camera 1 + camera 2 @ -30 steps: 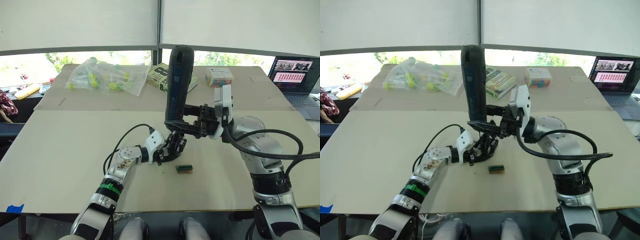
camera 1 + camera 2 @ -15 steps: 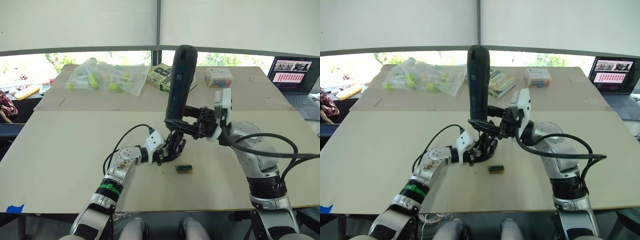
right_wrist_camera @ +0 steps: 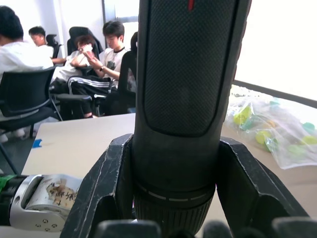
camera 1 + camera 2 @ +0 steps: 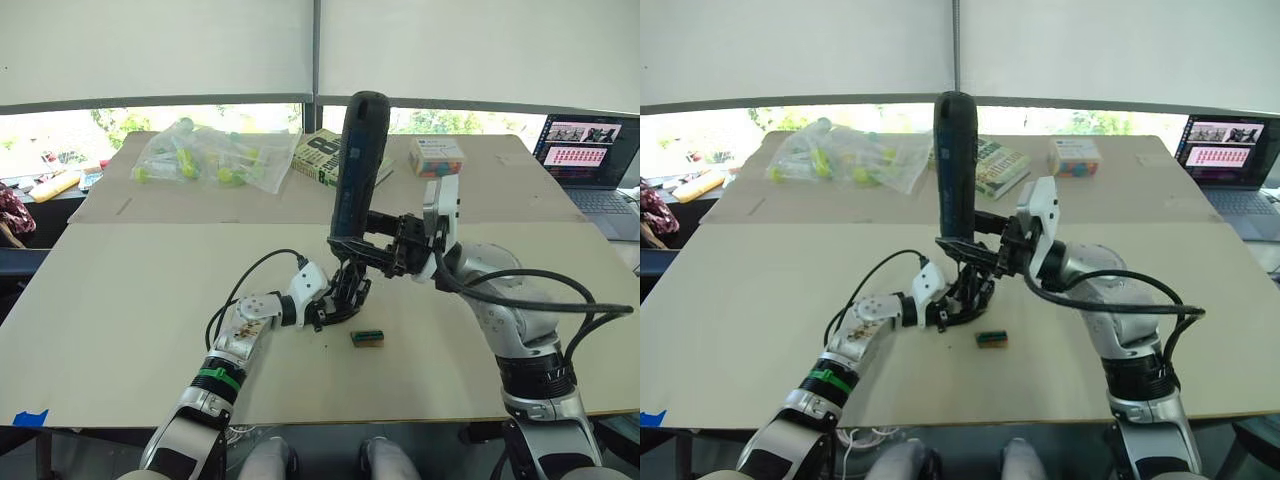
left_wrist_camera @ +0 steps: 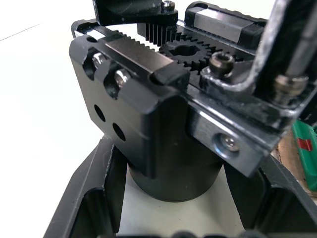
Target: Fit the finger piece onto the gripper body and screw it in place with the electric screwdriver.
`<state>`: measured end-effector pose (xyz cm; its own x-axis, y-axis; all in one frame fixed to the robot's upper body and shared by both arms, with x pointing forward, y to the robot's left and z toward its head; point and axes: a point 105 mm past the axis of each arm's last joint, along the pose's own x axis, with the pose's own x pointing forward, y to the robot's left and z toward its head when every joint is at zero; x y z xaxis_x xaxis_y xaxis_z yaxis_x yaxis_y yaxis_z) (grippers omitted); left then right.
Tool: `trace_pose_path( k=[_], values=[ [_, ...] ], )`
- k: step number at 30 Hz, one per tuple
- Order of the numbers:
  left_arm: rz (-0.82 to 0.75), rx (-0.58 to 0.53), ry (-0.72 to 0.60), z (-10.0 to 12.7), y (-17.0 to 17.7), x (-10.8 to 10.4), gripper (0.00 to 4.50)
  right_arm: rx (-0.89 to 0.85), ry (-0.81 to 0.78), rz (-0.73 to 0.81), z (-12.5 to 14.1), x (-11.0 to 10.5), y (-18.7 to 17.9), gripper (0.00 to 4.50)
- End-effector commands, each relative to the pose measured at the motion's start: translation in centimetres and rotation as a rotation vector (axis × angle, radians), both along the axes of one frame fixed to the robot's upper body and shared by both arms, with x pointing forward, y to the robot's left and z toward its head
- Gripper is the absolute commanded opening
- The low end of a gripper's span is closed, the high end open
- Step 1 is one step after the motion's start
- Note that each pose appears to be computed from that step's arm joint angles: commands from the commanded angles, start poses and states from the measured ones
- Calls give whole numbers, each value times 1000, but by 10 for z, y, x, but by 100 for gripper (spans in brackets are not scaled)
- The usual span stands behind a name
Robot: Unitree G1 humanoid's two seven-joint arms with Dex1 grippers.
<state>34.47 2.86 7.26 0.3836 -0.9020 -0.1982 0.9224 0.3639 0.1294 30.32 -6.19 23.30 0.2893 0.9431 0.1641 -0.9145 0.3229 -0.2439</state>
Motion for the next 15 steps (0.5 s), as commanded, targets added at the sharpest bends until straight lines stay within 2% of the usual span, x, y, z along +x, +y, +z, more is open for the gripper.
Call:
trace_pose_path(
  k=[1, 5, 15],
  values=[
    [-11, 34, 68, -18, 0, -7, 230, -96, 46, -43, -29, 5, -4, 195],
    [-14, 35, 70, -18, 0, -7, 230, -119, 38, -58, -39, 6, -6, 195],
    [-11, 37, 71, -18, 1, -6, 230, -112, 53, -59, -42, 6, -2, 195]
  ],
)
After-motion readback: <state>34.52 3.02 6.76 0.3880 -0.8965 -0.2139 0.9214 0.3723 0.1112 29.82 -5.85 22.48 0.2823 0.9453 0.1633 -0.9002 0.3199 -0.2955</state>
